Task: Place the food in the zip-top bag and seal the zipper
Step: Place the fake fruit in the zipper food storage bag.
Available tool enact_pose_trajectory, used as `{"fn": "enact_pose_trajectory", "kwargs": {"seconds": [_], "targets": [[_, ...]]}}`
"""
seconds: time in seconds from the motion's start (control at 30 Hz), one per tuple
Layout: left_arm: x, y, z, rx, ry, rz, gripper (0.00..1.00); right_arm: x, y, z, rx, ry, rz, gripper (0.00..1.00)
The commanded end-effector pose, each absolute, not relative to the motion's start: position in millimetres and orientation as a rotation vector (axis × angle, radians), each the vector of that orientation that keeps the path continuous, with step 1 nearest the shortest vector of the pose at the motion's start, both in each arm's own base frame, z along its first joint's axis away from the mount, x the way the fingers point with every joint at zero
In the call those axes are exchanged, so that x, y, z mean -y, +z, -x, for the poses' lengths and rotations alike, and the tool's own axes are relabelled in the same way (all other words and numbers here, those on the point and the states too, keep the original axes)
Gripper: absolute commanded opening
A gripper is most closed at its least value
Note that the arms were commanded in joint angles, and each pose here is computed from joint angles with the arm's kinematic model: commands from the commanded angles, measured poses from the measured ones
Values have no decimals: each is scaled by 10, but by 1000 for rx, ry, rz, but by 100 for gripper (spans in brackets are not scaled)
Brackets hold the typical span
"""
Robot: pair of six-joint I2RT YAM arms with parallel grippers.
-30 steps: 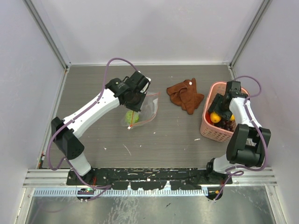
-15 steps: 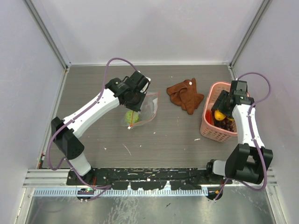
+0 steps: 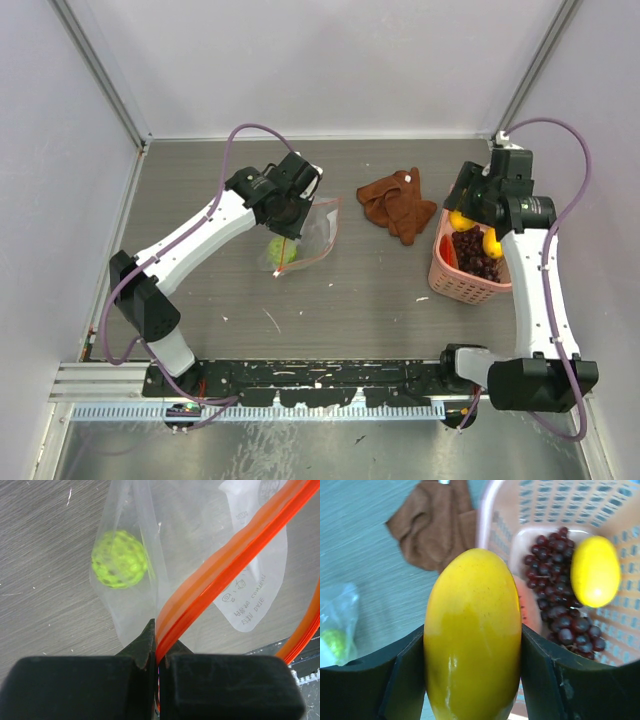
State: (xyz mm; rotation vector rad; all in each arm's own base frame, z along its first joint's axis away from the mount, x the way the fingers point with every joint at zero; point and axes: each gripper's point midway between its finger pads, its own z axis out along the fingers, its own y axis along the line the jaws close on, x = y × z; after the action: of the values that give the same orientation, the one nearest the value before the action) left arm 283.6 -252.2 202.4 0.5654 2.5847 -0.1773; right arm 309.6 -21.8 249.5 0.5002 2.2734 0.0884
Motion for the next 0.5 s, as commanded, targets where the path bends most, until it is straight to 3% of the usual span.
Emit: {"fn": "enact_pose_trajectory", "kwargs": {"seconds": [0.0, 0.27, 0.47], "targets": [[2507, 2066, -2900, -2553, -164, -573, 0, -228, 2861, -3079, -2219, 224, -368, 19], [2495, 2104, -2918, -2533, -158, -565, 0, -1223, 3179, -3006, -2169, 572, -127, 17], [2497, 2140, -2922, -2513, -171, -560, 0, -1774, 3193, -2817, -2210, 748, 3, 8]]}}
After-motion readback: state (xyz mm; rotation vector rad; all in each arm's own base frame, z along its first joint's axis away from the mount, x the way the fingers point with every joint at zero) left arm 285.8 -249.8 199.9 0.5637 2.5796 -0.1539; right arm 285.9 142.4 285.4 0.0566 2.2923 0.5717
